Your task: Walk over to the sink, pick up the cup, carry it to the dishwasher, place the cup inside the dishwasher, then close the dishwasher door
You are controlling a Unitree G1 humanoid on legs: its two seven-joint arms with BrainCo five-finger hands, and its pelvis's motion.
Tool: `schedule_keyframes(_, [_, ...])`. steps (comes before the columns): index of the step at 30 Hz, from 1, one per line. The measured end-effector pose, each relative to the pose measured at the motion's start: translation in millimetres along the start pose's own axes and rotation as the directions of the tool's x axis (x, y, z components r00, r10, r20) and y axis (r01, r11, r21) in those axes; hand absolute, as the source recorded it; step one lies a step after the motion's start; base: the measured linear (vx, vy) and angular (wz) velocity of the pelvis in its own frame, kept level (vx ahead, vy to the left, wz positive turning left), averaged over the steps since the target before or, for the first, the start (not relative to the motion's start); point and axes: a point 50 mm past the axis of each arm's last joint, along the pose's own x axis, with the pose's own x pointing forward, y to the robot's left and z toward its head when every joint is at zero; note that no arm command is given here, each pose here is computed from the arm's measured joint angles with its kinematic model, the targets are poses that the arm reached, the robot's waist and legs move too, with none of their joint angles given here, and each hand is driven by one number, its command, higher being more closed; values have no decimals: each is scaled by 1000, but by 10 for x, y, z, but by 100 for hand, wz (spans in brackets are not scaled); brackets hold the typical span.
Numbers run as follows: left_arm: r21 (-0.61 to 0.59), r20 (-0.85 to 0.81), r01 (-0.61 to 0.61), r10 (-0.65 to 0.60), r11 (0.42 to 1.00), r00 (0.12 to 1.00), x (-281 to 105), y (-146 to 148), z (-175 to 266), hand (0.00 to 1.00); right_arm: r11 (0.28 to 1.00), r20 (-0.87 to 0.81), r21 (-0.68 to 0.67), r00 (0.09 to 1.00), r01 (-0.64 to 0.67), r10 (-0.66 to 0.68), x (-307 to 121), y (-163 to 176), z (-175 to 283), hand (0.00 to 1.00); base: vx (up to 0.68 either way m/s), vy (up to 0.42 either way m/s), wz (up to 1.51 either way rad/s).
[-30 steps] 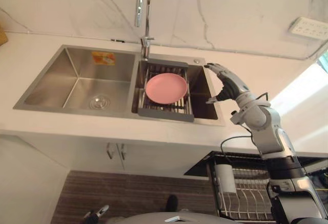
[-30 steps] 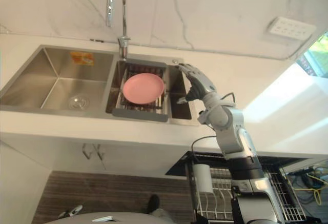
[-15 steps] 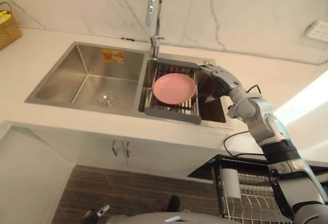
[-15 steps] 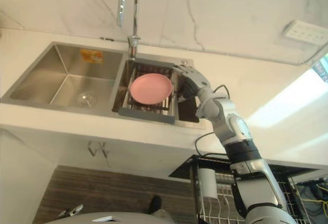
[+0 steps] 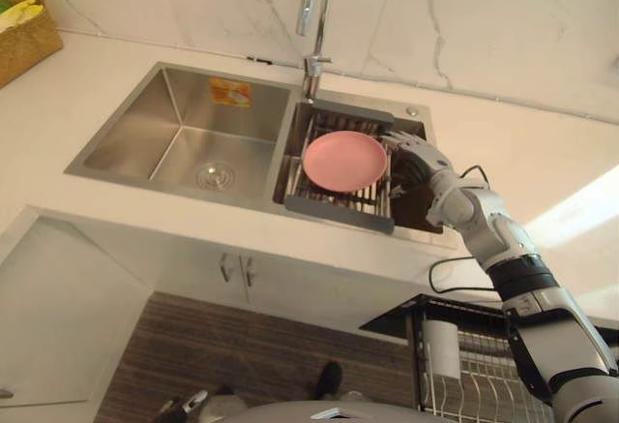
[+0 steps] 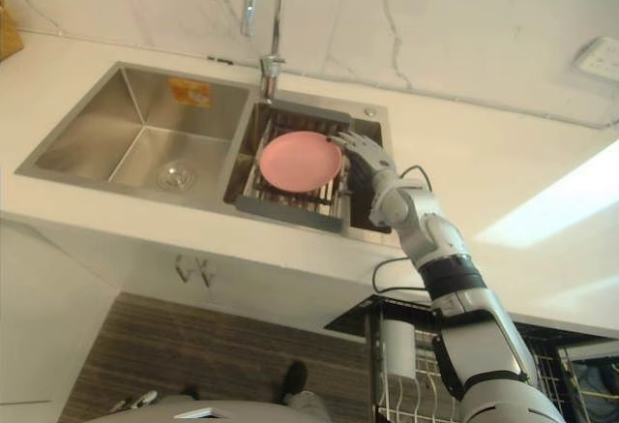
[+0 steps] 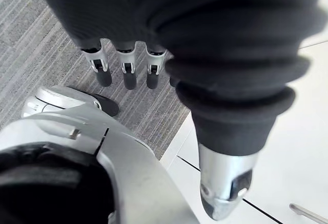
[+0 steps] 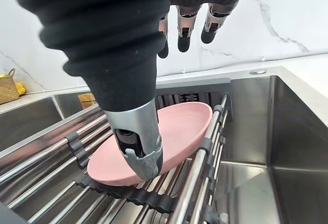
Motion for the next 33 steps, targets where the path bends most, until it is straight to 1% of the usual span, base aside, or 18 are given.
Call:
schedule_keyframes(19, [9, 27, 15, -16, 1000, 1000, -1, 26, 72, 0, 1000, 3, 3, 1000, 2, -2, 3, 8, 11, 0, -2, 9, 6])
schedule_keyframes(26, [7, 43, 11, -11, 1000, 999, -5, 63, 119, 0, 998, -20, 22, 998, -53, 53, -100, 207, -53, 0, -5, 5, 8])
schedule_keyframes(33, [-7, 54, 12, -12, 1000, 998, -4, 62, 141, 0, 998, -17, 23, 998, -59, 60, -114, 233, -55, 0, 0, 0, 0])
